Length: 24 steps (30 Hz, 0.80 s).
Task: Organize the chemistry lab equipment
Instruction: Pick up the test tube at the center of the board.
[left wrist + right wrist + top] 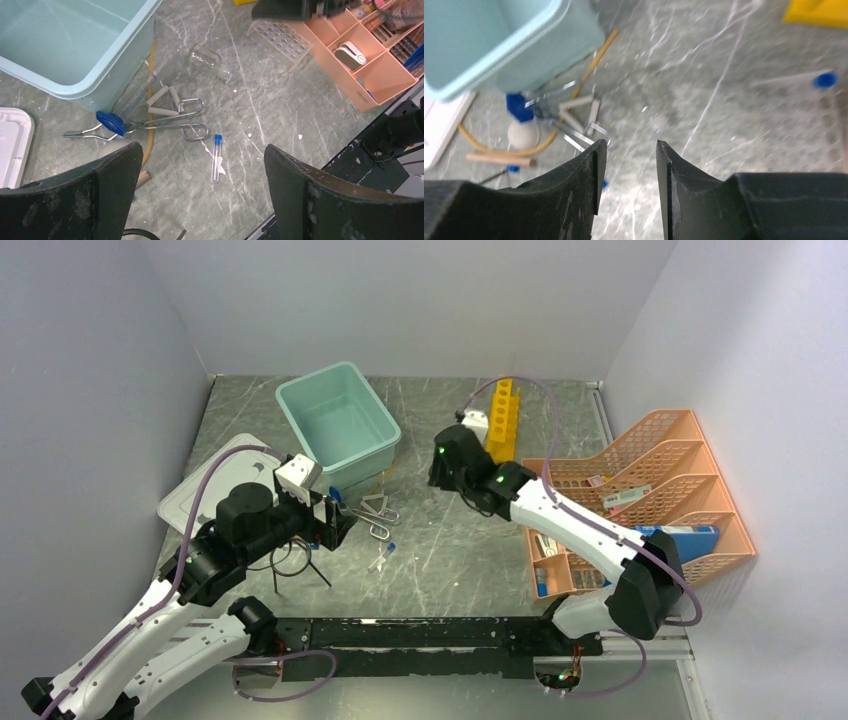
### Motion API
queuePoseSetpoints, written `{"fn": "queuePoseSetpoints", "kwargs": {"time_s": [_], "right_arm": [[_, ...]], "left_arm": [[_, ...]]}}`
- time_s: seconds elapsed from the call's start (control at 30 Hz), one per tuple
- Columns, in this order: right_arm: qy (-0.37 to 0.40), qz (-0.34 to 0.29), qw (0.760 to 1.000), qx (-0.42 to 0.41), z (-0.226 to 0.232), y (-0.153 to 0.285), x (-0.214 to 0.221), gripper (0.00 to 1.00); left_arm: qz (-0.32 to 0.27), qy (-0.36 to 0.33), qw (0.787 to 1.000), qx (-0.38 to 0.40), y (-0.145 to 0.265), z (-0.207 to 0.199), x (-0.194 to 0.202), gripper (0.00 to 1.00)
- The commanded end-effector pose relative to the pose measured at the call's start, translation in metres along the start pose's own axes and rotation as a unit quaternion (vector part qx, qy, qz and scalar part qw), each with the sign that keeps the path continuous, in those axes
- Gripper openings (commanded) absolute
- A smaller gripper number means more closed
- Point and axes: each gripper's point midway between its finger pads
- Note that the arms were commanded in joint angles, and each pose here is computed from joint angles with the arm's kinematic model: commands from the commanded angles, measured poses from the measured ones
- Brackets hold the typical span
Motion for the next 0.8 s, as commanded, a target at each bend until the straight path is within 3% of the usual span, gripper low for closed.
{"fn": "queuePoseSetpoints", "kwargs": {"time_s": [0.0, 0.43, 0.77], "right_arm": [[-0.009, 0.042, 0.999, -0.005, 0.011, 0.009, 0.051, 0.45], [0.023, 0.114, 0.993, 0.016, 0.031, 0.017, 0.16, 0.47], [0.039, 0.136, 0.989, 0.045, 0.033, 0.005, 0.209, 0.48]], "left_arm": [[-0.006, 0.001, 1.0, -0.009, 0.001, 0.003, -0.002, 0.95], [-0.023, 0.01, 0.999, -0.033, 0.01, 0.011, -0.008, 0.95], [-0.038, 0.02, 0.997, -0.06, 0.019, 0.02, -0.012, 0.96]]}}
Point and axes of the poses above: each gripper's point midway between its finger pads, its own y axis back along the fingers, its own z axis along the line the jaws close on, x = y × z, and after that the axes turned 14 degrees about -y, right-handed
